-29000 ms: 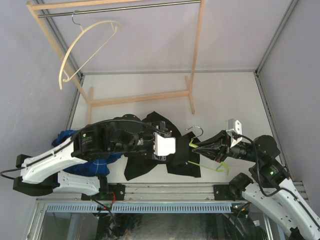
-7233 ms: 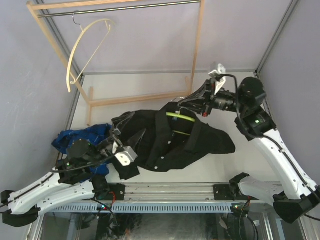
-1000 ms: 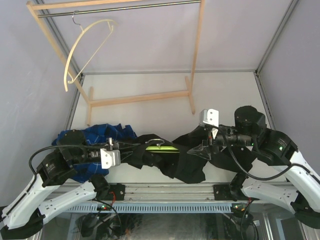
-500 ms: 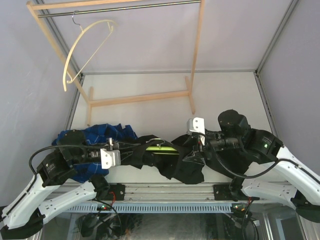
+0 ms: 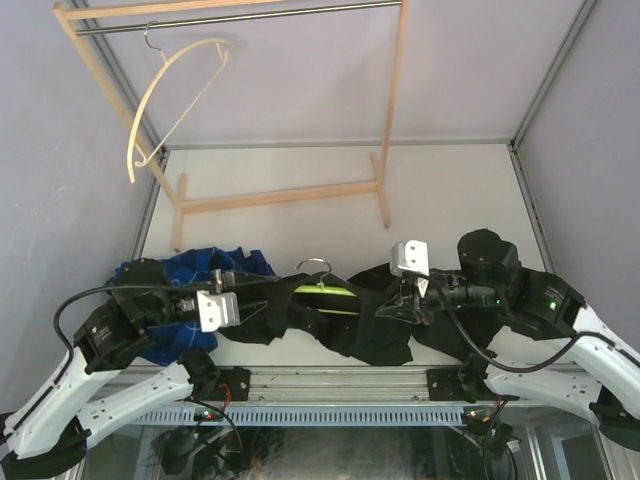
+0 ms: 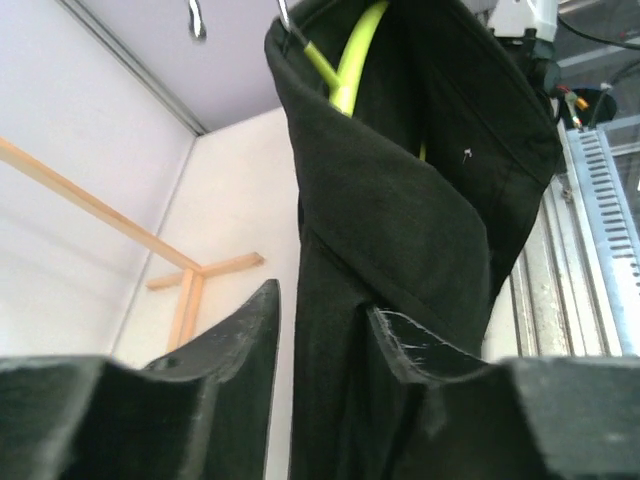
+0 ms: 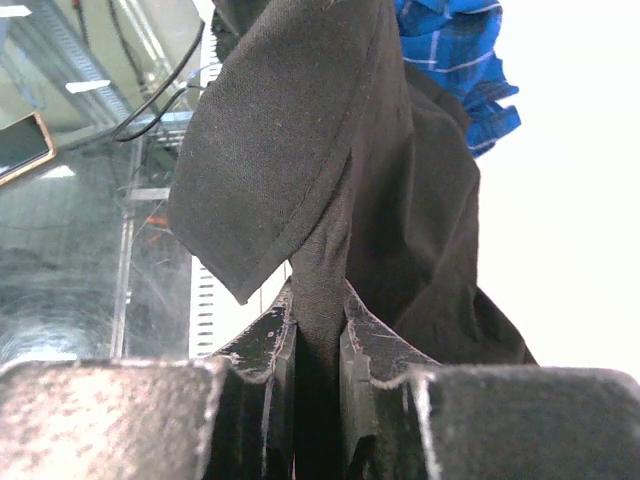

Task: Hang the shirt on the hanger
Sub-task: Hang the shirt on the hanger, then place the hanger at the clothesline.

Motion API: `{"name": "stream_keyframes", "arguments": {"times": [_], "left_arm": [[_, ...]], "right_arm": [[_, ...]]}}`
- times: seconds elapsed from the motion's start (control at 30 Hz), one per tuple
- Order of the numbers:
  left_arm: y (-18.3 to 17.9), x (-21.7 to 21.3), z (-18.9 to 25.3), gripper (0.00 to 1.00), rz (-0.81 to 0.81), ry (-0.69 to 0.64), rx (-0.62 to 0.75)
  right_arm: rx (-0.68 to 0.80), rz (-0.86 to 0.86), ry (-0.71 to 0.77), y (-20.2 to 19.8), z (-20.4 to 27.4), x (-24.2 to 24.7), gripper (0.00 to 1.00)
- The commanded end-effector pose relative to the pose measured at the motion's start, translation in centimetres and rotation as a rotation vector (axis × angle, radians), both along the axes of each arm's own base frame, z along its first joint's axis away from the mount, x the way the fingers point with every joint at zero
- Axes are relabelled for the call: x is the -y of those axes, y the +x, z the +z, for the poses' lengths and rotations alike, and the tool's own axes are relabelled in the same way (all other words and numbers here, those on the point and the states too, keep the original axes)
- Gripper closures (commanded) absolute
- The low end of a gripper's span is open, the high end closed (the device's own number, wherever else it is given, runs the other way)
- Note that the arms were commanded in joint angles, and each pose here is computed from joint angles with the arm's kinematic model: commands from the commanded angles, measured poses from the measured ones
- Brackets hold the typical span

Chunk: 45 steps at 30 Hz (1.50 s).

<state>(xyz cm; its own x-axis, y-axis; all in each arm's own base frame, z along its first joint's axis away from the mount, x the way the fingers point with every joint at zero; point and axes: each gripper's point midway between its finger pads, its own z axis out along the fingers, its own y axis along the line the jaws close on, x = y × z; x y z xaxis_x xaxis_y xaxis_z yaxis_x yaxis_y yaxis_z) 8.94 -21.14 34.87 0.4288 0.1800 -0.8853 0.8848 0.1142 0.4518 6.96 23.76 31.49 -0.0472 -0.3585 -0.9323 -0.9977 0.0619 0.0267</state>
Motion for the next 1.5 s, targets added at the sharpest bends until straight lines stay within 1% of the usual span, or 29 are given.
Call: {"name": "stream_keyframes", "arguments": {"times": [0.0, 0.1, 0.17, 0.27, 0.4, 0.43, 0.47, 0.5, 0.53, 0.67, 0.8, 0.87, 1.07, 1.17, 1.3, 1.37, 1.47], "left_arm": [[0.8, -0.1, 5.0, 0.51, 0.061, -0.168, 0.045], [2.2, -0.6, 6.1, 0.34, 0.148, -0.234, 0.04], [3.1, -1.2, 7.0, 0.26, 0.218, -0.29, 0.027], [4.3, -2.2, 8.0, 0.19, 0.31, -0.37, 0.009], [5.2, -3.6, 8.5, 0.15, 0.4, -0.436, -0.025], [5.4, -3.9, 8.7, 0.13, 0.423, -0.456, -0.039], [5.7, -4.4, 8.8, 0.12, 0.452, -0.481, -0.054], [5.9, -4.8, 9.0, 0.1, 0.48, -0.508, -0.07], [6.6, -5.8, 9.2, 0.08, 0.543, -0.553, -0.107], [7.3, -6.5, 9.0, 0.07, 0.603, -0.567, -0.122], [8.0, -6.8, 8.8, 0.06, 0.646, -0.561, -0.134], [8.3, -6.7, 8.6, 0.06, 0.662, -0.545, -0.141], [9.1, -6.3, 7.1, 0.06, 0.698, -0.49, -0.163], [9.7, -6.4, 6.5, 0.05, 0.738, -0.461, -0.189], [11.1, -6.1, 4.9, 0.03, 0.819, -0.404, -0.259], [11.8, -6.3, 4.2, 0.02, 0.871, -0.403, -0.301], [12.6, -6.4, 2.9, 0.02, 0.902, -0.412, -0.393]], "right_arm": [[0.091, -0.138, 0.144, 1.6, 4.5, 0.9, 1.0], [0.148, -0.262, 0.192, 3.3, 7.0, 2.2, 1.0], [0.172, -0.347, 0.182, 4.6, 8.2, 3.2, 1.0], [0.203, -0.408, 0.153, 5.8, 10.2, 4.2, 1.0], [0.26, -0.464, 0.139, 7.4, 13.9, 5.0, 1.0], [0.293, -0.47, 0.157, 7.4, 15.8, 5.5, 1.0], [0.297, -0.477, 0.146, 7.9, 16.2, 5.4, 1.0], [0.332, -0.481, 0.175, 7.8, 18.4, 5.8, 1.0], [0.392, -0.495, 0.199, 8.2, 22.3, 6.4, 1.0], [0.446, -0.513, 0.207, 9.5, 25.9, 6.6, 1.0], [0.483, -0.539, 0.267, 10.2, 28.0, 7.2, 1.0], [0.458, -0.508, 0.291, 10.3, 27.9, 6.7, 1.0], [0.295, -0.509, 0.164, 12.6, 22.1, 5.3, 1.0], [0.224, -0.527, 0.136, 13.2, 19.6, 5.0, 1.0], [0.074, -0.514, 0.111, 14.2, 16.2, 3.2, 1.0], [0.018, -0.549, 0.099, 15.5, 14.8, 2.7, 1.0], [-0.031, -0.607, 0.107, 17.4, 13.9, 2.1, 1.0]]}}
